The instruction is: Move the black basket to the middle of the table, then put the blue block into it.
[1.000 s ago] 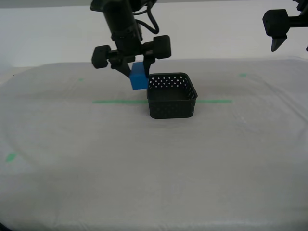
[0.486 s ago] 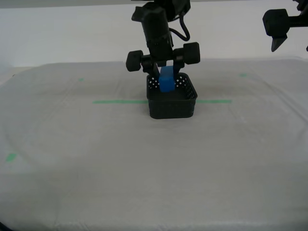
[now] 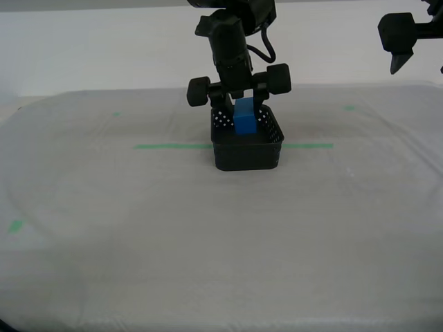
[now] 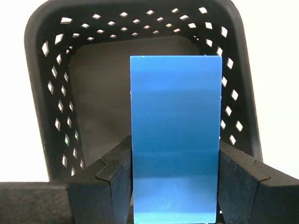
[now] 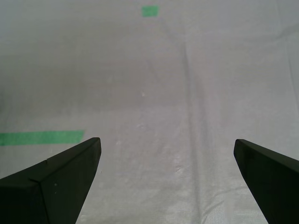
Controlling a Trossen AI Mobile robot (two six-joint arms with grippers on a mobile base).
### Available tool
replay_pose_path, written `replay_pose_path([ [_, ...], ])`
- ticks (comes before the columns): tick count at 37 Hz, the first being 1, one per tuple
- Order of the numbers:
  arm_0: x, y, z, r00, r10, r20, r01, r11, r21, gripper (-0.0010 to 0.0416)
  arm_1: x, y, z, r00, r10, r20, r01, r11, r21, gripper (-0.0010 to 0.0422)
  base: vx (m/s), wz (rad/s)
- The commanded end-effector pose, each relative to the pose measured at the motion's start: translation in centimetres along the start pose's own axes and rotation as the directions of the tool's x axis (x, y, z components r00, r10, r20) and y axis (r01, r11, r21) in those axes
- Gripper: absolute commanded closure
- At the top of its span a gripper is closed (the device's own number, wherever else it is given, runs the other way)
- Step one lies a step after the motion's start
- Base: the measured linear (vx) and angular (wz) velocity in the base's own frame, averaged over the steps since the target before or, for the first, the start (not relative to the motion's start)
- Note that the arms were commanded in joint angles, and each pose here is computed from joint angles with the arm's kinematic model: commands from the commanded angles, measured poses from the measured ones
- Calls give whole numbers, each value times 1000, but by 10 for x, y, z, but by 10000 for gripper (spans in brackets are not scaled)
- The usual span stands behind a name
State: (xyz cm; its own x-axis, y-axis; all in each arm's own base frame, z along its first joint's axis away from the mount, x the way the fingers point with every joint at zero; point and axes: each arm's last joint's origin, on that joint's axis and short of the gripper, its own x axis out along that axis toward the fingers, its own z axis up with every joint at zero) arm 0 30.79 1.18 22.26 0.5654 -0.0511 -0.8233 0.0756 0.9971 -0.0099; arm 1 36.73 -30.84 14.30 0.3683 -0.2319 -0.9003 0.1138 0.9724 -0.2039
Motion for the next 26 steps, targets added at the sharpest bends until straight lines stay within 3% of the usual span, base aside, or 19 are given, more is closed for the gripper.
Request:
replay_pose_path([
  [1,0,0,0,1000,-2,3,2,1000,2,7,-1,0,0,1000,2,3,-2,1000,-7,330,0,0],
  [11,0,0,0,1000,-2,3,2,1000,2,7,-1,0,0,1000,4,0,-4,1000,-1,177,0,0],
  [16,0,0,0,1000,-2,3,2,1000,2,7,-1,1,1,1000,5,0,-5,998,62,116,0,0],
  [26,0,0,0,1000,-2,3,2,1000,2,7,-3,1,2,1000,0,6,-1,996,93,4,0,0],
])
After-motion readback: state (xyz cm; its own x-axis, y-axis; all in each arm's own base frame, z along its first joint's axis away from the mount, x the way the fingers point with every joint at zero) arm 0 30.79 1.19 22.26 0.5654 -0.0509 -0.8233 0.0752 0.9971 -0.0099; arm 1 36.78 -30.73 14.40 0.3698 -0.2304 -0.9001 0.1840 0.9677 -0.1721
